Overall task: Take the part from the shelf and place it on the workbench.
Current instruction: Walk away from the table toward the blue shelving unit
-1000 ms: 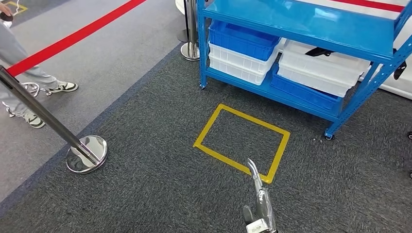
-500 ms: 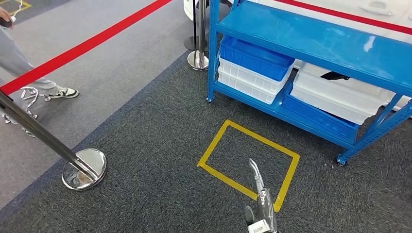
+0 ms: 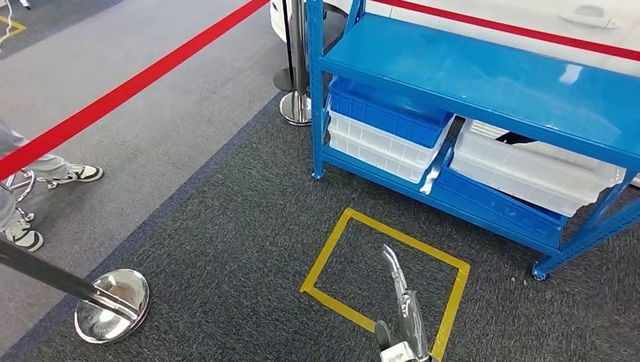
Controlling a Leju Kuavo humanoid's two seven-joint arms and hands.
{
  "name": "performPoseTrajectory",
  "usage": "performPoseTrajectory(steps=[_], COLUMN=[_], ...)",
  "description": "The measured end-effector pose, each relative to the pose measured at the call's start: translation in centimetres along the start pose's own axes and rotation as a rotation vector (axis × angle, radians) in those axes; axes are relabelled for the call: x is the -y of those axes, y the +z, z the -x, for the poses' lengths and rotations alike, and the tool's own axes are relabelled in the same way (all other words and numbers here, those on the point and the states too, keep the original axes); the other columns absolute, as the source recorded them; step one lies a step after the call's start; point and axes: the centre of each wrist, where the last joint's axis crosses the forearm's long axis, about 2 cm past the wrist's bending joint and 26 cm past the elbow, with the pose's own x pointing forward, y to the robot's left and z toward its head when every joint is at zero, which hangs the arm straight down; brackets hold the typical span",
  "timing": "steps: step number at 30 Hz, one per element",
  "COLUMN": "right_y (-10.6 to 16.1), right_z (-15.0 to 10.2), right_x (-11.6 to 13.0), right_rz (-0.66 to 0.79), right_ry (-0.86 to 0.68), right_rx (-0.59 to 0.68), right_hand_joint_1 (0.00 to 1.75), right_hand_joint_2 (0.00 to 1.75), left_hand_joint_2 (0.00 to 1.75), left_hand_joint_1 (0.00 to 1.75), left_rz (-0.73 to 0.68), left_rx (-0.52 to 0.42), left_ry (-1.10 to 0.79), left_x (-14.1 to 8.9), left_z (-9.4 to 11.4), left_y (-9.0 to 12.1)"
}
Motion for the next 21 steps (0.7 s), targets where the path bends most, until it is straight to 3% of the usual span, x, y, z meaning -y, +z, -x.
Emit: performPoseTrajectory(steps=[1,2,21], right_y=[0.05,0.10,0.23], right_z=[0.02,0.04,-0.09], right_x=[-0.03,-0.05,-0.01], right_rz=[0.003,0.008,0.039], right_ry=[-0.001,-0.007,-0.047], right_rx=[-0.005,-0.012,-0.040], right_hand_joint_1=[0.00,0.00,0.00], right_hand_joint_2=[0.44,0.00,0.00], left_hand_joint_2=[0.00,0.00,0.00], left_hand_joint_1=[0.00,0.00,0.00], left_rz=[0.000,-0.001,0.000], left_rx=[-0.002,-0.003,0.010], left_ry=[0.000,0.000,0.001], left_x=[0.01,0.01,0.19], left_z=[0.11,0.18,-0.62], left_y=[0.04,0.07,-0.19])
